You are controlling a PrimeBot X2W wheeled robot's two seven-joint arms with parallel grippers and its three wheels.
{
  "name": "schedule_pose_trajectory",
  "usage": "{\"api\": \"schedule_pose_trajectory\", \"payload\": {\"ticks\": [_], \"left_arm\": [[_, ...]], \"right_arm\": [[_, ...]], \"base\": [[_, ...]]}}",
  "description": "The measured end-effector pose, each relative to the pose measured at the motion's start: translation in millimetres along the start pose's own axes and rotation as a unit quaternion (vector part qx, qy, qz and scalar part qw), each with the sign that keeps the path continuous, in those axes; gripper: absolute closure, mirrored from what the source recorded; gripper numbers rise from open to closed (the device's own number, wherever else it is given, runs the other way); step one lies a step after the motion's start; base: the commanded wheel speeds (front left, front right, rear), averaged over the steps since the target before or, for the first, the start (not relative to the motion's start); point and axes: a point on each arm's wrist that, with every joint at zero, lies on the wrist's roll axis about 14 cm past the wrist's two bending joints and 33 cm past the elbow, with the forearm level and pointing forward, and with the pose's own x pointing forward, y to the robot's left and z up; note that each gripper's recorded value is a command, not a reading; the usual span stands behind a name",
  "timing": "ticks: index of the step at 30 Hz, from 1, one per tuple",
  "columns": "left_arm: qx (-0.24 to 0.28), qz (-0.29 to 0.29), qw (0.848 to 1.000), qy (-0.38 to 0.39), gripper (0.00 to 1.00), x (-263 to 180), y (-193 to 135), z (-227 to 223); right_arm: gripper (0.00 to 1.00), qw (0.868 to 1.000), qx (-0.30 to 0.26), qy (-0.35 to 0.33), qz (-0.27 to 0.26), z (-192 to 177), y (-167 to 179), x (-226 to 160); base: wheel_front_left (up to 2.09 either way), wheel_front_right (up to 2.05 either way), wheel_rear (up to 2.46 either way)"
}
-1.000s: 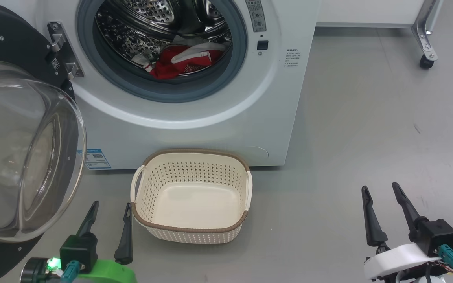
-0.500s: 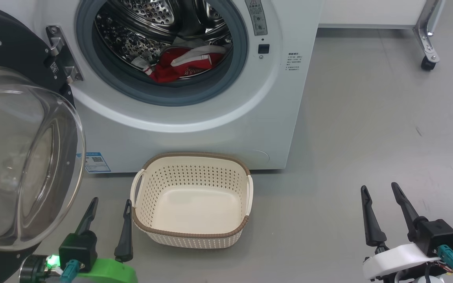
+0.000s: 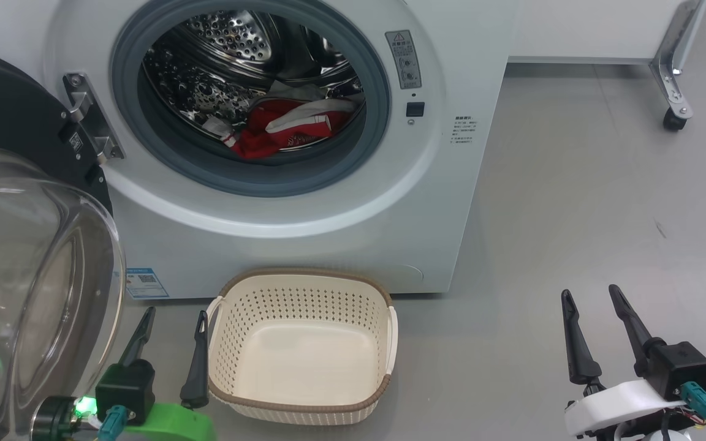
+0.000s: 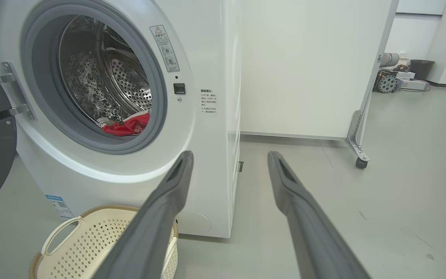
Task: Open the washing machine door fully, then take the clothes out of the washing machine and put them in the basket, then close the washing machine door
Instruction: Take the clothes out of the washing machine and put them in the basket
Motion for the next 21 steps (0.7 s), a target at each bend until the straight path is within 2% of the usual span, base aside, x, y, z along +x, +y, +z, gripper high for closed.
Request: {"api": "schedule_pose_trajectory", "payload": {"ticks": [11,21], "left_arm": [[0.004,0.004,1.000,-0.005,0.00,-1.0,1.3,3.0],[0.008,0.004,1.000,-0.005,0.00,-1.8,0.9,2.8]], "right_arm": [[0.00,1.000,0.000,-0.002,0.001,1.6,0.8,-1.4],[0.00,1.000,0.001,-0.002,0.003,1.2,2.4,-2.5]], "base": [[0.91,-0.91,0.00],[0.48,-0.48,0.00]]}}
